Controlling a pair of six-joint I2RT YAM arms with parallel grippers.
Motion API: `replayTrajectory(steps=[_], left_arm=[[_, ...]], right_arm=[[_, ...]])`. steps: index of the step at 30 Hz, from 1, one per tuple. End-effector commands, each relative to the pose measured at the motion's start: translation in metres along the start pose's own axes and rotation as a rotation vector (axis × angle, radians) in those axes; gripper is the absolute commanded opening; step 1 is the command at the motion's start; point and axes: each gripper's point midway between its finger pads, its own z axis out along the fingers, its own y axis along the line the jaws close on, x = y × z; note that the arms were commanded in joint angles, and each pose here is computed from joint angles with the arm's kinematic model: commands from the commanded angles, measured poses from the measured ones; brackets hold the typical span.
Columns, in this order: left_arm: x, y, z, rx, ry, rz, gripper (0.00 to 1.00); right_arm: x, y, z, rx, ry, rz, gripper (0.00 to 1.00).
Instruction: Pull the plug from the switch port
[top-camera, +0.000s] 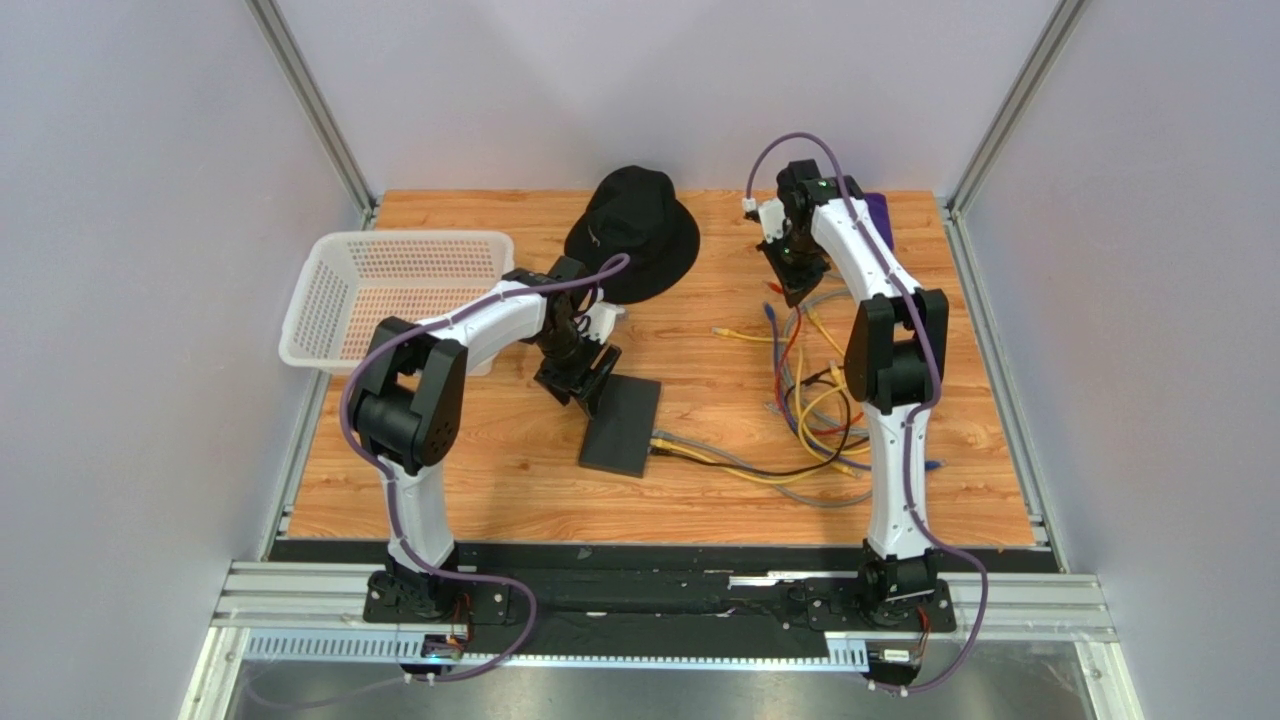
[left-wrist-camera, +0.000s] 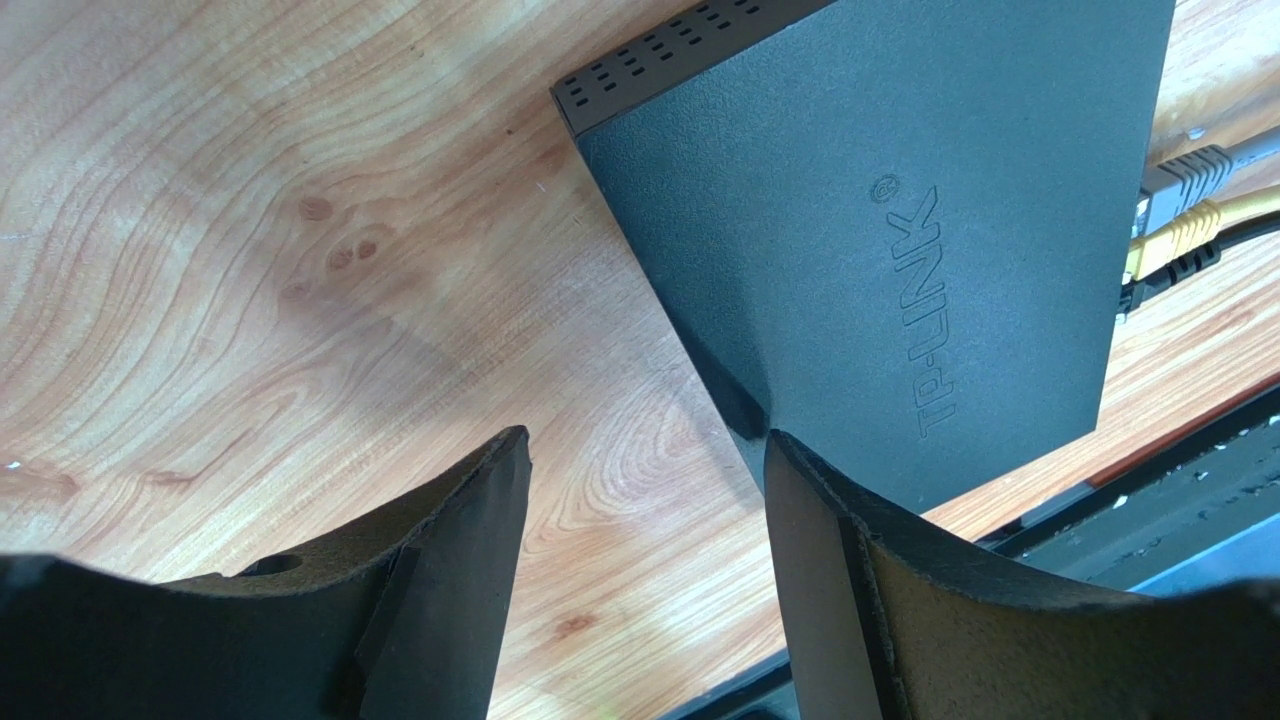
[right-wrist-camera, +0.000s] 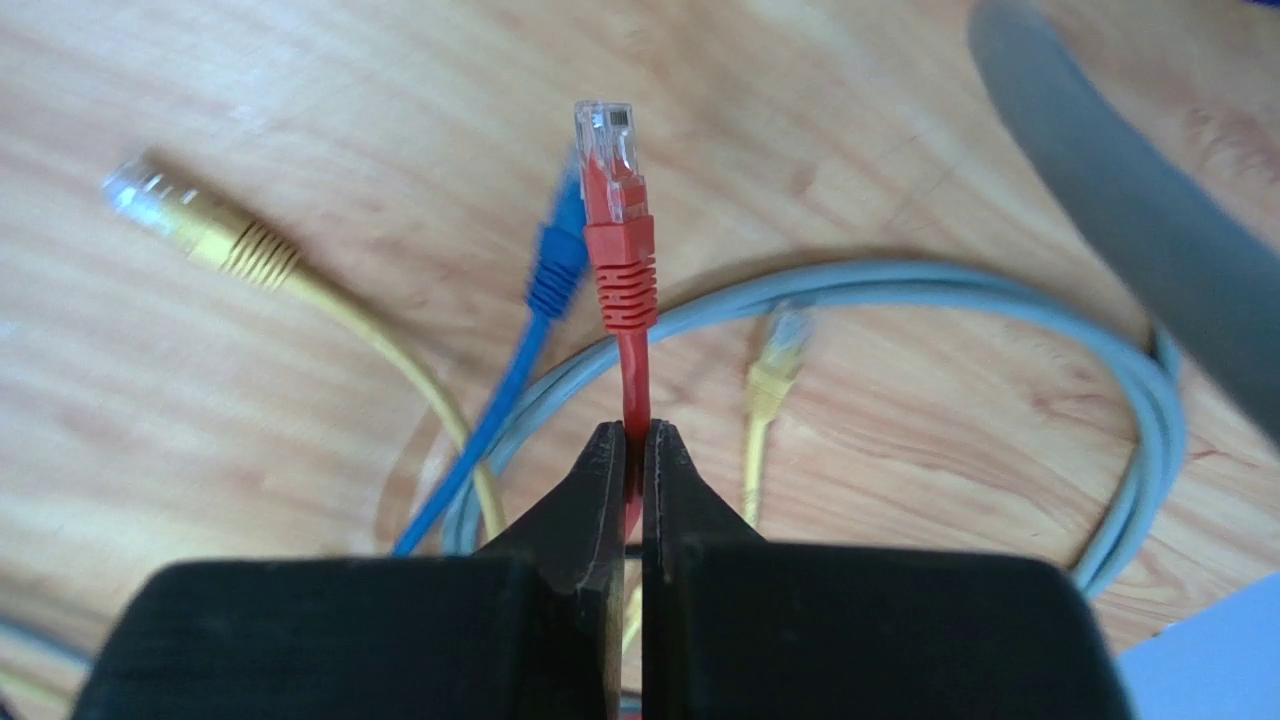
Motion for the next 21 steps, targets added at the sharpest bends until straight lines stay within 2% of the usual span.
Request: replayTrajectory(steps=[1, 2, 3, 4, 5, 8, 12, 13, 14, 15, 16, 17, 18, 19, 20, 21], left_arm=[[-0.003, -0.002, -0.008, 0.007, -0.033, 0.042, 0.68], [-0.003, -0.002, -0.008, 0.007, -0.034, 0.043, 0.68], [-0.003, -0.002, -0.009, 0.008, -0.037, 0.045, 0.68], [-0.004, -0.002, -0.011, 0.005, -0.043, 0.048, 0.68], [-0.002, -0.004, -0.012, 0.012, -0.039, 0.047, 0.68], [-0.005, -0.011, -0.021, 0.038, -0.061, 0.048, 0.68], [-0.013, -0.022, -0.035, 0.081, -0.125, 0.047, 0.68], [-0.015, -0.025, -0.036, 0.095, -0.132, 0.05, 0.68], [-0.015, -0.031, -0.037, 0.128, -0.137, 0.055, 0.68], [-0.015, -0.033, -0.036, 0.145, -0.136, 0.06, 0.68], [-0.015, -0.035, -0.035, 0.159, -0.137, 0.063, 0.68], [-0.017, -0.038, -0.035, 0.174, -0.137, 0.065, 0.68], [-0.017, -0.035, -0.03, 0.172, -0.12, 0.058, 0.68], [-0.014, -0.034, -0.029, 0.168, -0.096, 0.045, 0.68], [-0.017, -0.032, -0.029, 0.159, -0.092, 0.036, 0.68], [-0.015, -0.03, -0.025, 0.163, -0.072, 0.022, 0.68]], right_arm=[[-0.013, -0.031, 0.005, 0.13, -0.017, 0.016, 0.17], [-0.02, -0.027, 0.0, 0.102, -0.045, 0.022, 0.36], [-0.022, -0.026, -0.004, 0.1, -0.055, 0.035, 0.64], [-0.028, -0.025, -0.013, 0.102, -0.083, 0.047, 0.71], [-0.035, -0.027, -0.023, 0.103, -0.12, 0.054, 0.84], [-0.057, -0.036, -0.061, 0.091, -0.252, 0.118, 1.0], [-0.074, -0.03, -0.108, -0.041, -0.41, 0.114, 0.99], [-0.078, -0.007, -0.117, -0.167, -0.453, 0.073, 0.98], [-0.079, 0.009, -0.141, -0.221, -0.507, 0.014, 0.97], [-0.064, 0.029, -0.126, -0.323, -0.464, 0.002, 0.96], [-0.061, 0.06, -0.133, -0.471, -0.486, -0.039, 0.94], [-0.051, 0.08, -0.139, -0.536, -0.478, -0.068, 0.9], [-0.028, 0.098, -0.122, -0.605, -0.392, -0.079, 0.84], [-0.018, 0.123, -0.112, -0.646, -0.334, -0.118, 0.76], [-0.006, 0.135, -0.102, -0.669, -0.276, -0.13, 0.62], [0.013, 0.147, -0.089, -0.708, -0.182, -0.144, 0.54]])
